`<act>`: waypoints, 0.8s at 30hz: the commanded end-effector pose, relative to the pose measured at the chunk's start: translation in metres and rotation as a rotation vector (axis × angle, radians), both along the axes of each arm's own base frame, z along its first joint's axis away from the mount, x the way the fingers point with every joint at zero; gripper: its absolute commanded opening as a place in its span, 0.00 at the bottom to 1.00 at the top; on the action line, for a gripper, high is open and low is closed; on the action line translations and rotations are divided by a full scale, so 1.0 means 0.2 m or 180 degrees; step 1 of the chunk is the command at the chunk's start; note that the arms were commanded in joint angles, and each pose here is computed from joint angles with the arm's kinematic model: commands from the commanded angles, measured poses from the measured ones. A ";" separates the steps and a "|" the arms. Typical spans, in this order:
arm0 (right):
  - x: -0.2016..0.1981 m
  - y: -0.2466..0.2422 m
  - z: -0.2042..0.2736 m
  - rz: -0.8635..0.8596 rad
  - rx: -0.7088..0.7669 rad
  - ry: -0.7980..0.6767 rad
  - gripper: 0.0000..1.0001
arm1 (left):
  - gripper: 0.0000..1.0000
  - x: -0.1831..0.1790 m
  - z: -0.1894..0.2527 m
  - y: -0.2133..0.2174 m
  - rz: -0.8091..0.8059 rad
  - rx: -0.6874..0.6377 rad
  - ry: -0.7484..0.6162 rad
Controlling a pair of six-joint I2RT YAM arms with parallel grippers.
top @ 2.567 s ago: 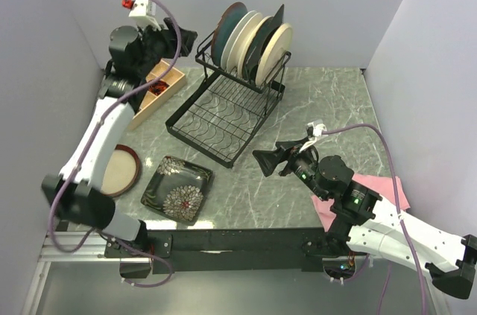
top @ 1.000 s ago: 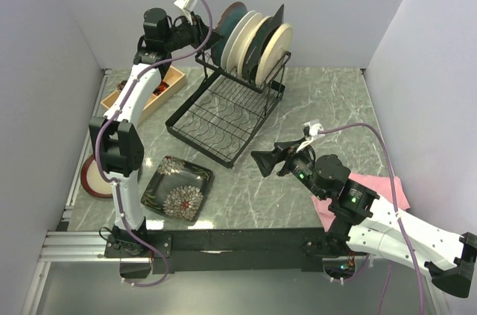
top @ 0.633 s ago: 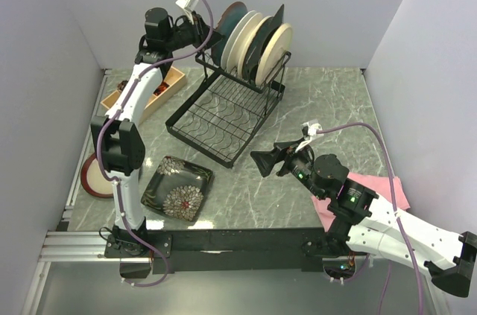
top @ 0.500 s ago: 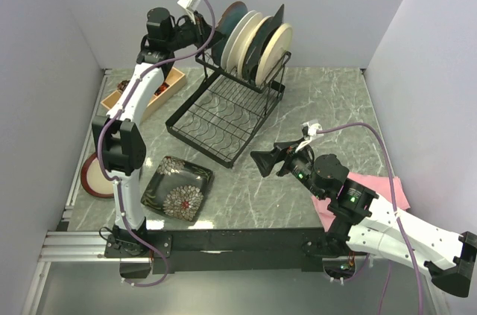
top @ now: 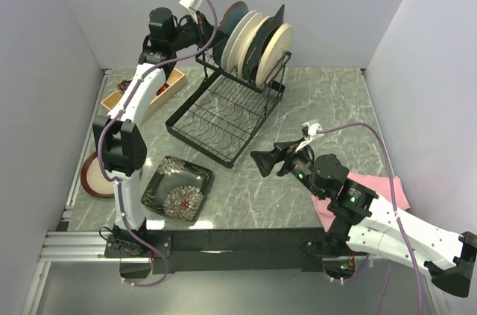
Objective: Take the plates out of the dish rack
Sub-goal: Unload the plate from the dish rack.
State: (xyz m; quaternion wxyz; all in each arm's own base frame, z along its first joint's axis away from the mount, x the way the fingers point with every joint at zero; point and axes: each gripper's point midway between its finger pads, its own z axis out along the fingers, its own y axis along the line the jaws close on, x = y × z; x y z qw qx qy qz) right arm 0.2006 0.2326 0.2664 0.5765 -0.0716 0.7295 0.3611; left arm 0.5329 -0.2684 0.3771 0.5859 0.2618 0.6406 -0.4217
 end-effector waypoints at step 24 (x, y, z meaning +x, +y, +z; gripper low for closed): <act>-0.01 -0.01 0.17 0.0000 0.0221 -0.0192 1.00 | 0.01 -0.22 0.60 -0.01 -0.0066 -0.0296 -0.0856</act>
